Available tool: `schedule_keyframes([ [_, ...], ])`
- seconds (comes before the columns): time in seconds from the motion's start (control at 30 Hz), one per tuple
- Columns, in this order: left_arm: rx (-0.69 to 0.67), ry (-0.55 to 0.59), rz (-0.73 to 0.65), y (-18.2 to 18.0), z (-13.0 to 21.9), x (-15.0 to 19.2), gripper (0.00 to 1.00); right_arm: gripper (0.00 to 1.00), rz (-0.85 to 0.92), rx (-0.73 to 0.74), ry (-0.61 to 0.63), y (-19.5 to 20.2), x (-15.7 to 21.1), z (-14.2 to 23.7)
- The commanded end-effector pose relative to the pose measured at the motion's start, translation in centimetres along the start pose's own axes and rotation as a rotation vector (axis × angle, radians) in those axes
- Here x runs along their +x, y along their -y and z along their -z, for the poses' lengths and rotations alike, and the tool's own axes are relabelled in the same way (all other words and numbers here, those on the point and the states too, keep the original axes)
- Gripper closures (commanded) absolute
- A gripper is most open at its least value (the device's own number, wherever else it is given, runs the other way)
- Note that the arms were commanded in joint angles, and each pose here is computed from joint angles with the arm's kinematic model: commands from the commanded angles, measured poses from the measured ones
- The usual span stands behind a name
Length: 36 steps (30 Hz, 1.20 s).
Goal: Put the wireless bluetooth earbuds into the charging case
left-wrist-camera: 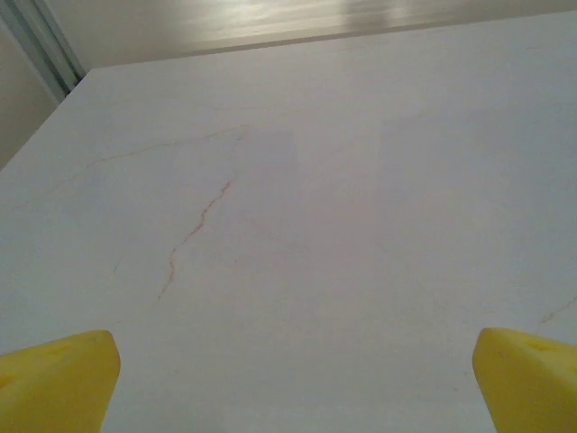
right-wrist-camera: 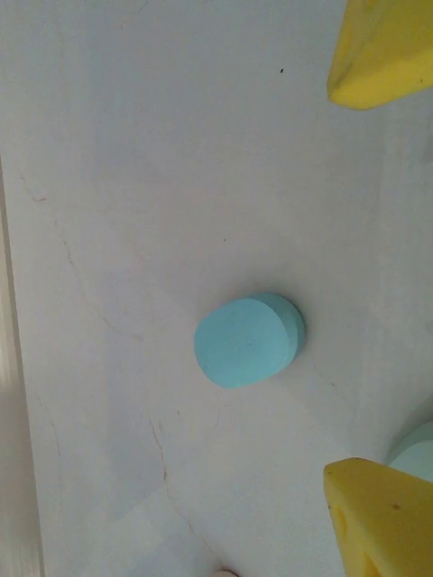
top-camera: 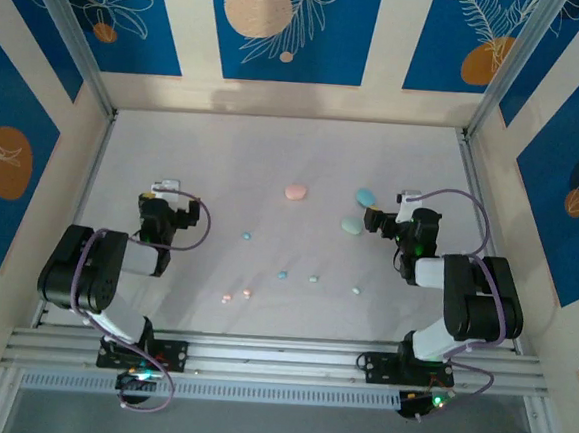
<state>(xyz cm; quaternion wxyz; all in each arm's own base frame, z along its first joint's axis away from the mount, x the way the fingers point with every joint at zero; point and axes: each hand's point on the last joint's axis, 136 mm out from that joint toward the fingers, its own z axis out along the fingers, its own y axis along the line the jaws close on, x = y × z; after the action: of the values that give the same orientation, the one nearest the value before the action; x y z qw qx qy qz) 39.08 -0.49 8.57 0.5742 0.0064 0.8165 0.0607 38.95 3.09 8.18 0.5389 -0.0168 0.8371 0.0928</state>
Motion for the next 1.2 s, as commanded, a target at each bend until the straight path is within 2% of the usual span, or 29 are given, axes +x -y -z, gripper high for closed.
schedule_keyframes([
  [0.0,0.019,0.024,0.003,0.3,0.0,-0.9,0.00,0.01,0.006,-0.007,0.033,0.0,-1.4,-0.1],
  [0.83,0.041,0.027,-0.001,0.6,0.1,-0.9,0.00,0.01,0.029,-0.017,0.037,-0.5,-1.4,-0.1],
  [1.07,0.040,0.103,0.011,0.4,1.7,-1.5,0.00,0.01,0.059,-0.024,0.058,-1.1,-1.5,0.3],
  [1.17,-0.010,0.135,0.039,-0.7,2.9,-2.3,0.00,0.01,0.050,-0.025,0.055,-1.2,-2.5,0.7],
])
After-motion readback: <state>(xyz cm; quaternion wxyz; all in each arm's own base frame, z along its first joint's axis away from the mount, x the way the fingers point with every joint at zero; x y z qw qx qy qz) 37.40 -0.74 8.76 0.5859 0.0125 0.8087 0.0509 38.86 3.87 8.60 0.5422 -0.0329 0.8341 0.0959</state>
